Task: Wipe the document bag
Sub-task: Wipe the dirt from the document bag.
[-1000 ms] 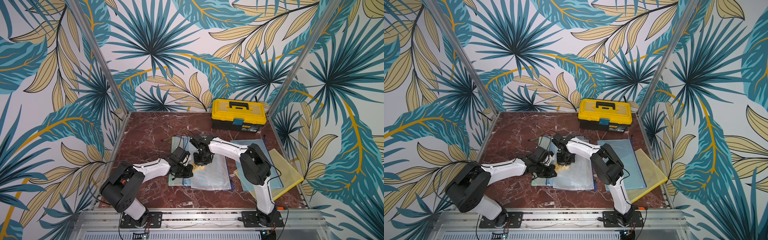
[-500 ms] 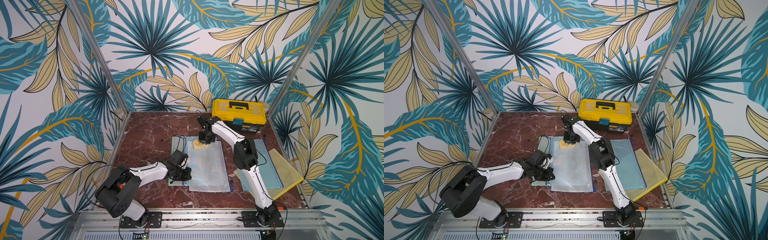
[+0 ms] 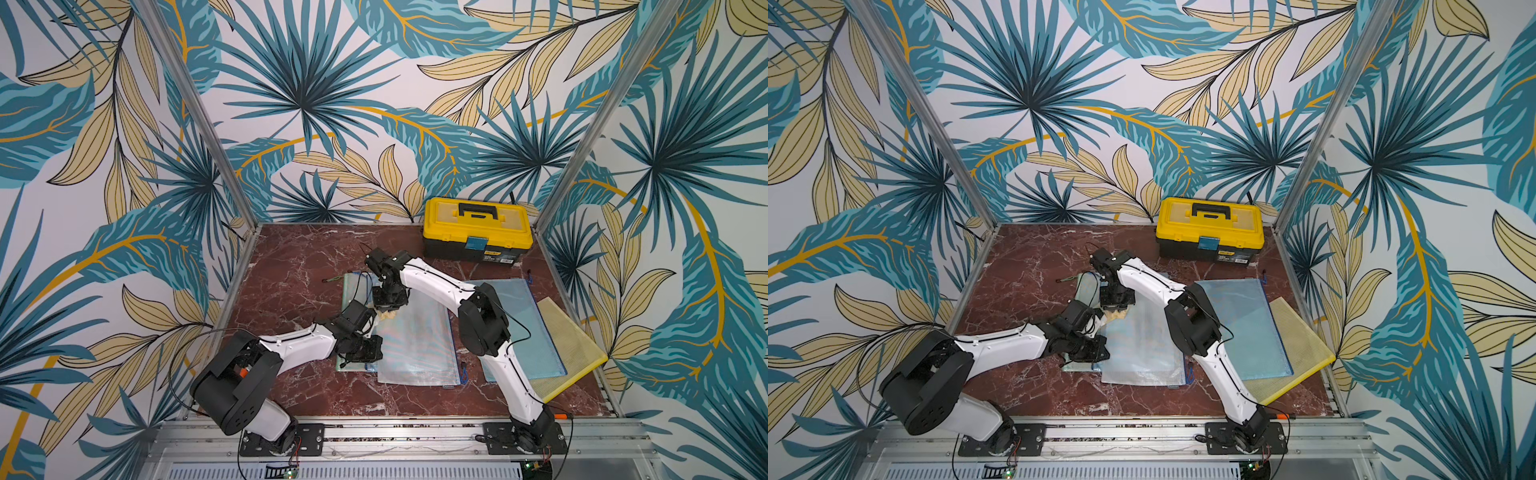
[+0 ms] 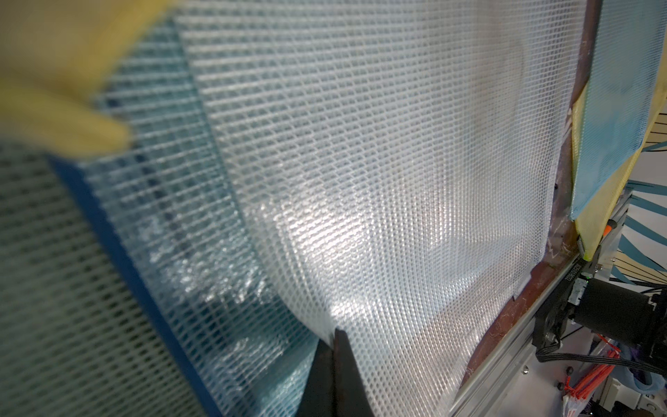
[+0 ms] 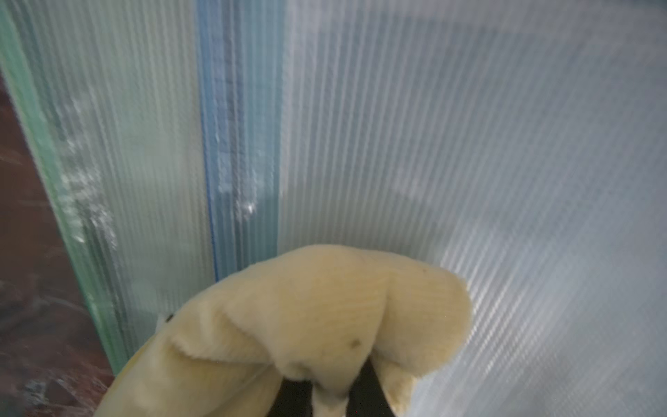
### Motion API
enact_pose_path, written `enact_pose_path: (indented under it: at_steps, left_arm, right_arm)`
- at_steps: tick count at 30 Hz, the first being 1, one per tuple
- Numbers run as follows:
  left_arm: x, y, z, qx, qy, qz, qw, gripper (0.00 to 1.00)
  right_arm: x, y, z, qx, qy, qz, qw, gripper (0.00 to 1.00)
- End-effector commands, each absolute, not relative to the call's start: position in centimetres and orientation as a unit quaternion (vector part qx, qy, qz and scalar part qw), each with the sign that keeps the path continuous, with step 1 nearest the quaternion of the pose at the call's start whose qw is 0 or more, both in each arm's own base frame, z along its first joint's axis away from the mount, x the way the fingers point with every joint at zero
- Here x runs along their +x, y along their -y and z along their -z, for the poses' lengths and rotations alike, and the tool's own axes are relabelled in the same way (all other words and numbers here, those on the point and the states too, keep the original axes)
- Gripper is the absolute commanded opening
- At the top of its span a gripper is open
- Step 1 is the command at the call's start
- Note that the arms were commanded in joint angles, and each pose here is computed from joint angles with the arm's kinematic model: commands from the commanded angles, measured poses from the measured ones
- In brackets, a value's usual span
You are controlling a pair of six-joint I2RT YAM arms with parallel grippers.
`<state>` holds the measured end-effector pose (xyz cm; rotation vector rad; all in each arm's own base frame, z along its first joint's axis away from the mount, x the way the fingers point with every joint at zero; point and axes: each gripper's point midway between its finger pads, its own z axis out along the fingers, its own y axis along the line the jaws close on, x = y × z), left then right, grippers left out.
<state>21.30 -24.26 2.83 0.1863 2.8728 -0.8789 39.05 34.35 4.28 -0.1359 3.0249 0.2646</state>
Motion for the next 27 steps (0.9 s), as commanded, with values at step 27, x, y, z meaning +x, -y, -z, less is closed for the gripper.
enact_pose_path:
  at_steps: [27]
  left_arm:
    - [23.6,24.5,-3.3,0.025,-0.956,0.279,0.083,0.0]
  right_arm:
    - [34.8,-10.1,-2.8,0.128,-0.991,0.033,0.031,0.0]
